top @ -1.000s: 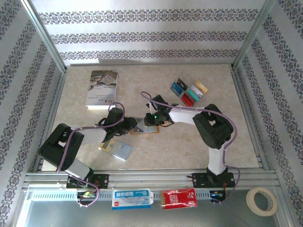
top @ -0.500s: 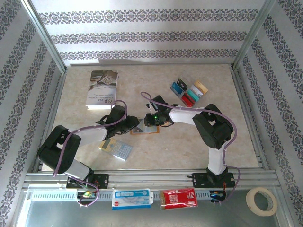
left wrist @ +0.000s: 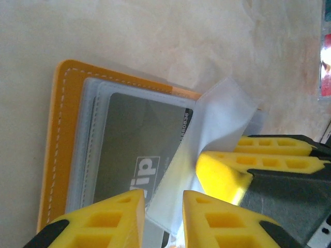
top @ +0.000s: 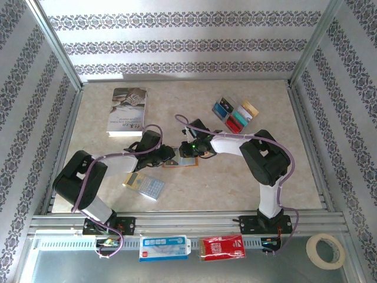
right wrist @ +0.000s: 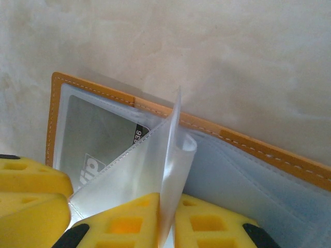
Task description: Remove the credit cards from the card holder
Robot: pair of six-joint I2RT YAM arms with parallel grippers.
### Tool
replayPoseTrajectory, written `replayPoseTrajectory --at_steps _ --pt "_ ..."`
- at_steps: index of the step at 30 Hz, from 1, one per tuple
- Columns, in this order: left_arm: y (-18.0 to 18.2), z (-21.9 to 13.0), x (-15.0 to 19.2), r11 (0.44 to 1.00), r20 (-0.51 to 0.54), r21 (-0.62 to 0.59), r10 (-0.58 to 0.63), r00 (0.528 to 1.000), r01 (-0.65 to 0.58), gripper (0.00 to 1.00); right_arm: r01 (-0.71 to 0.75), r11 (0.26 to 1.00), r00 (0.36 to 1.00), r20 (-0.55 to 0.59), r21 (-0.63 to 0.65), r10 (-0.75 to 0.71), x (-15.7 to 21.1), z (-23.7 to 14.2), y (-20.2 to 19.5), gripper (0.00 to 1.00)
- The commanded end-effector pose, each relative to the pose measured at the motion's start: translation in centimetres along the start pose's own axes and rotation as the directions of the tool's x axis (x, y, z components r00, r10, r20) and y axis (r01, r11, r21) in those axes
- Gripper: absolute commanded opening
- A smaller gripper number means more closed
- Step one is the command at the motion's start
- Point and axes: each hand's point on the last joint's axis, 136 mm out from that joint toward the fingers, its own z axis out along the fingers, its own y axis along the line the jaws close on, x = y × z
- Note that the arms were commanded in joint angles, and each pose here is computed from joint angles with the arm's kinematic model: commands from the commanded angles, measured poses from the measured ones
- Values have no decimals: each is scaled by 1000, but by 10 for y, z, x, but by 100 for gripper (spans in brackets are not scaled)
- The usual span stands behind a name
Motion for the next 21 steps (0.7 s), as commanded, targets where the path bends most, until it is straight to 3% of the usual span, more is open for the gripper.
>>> replayPoseTrajectory --at_steps 1,13,21 --pt "0 5 9 999 -46 -14 33 998 -34 27 -15 1000 1000 -25 0 15 7 -4 -5 16" --pt "-11 10 13 998 -75 41 51 996 -48 26 -20 1000 1000 -17 -20 19 4 -9 -2 17" --pt "-15 10 9 997 -61 47 70 996 -68 24 -25 997 998 50 -80 29 -17 -35 17 23"
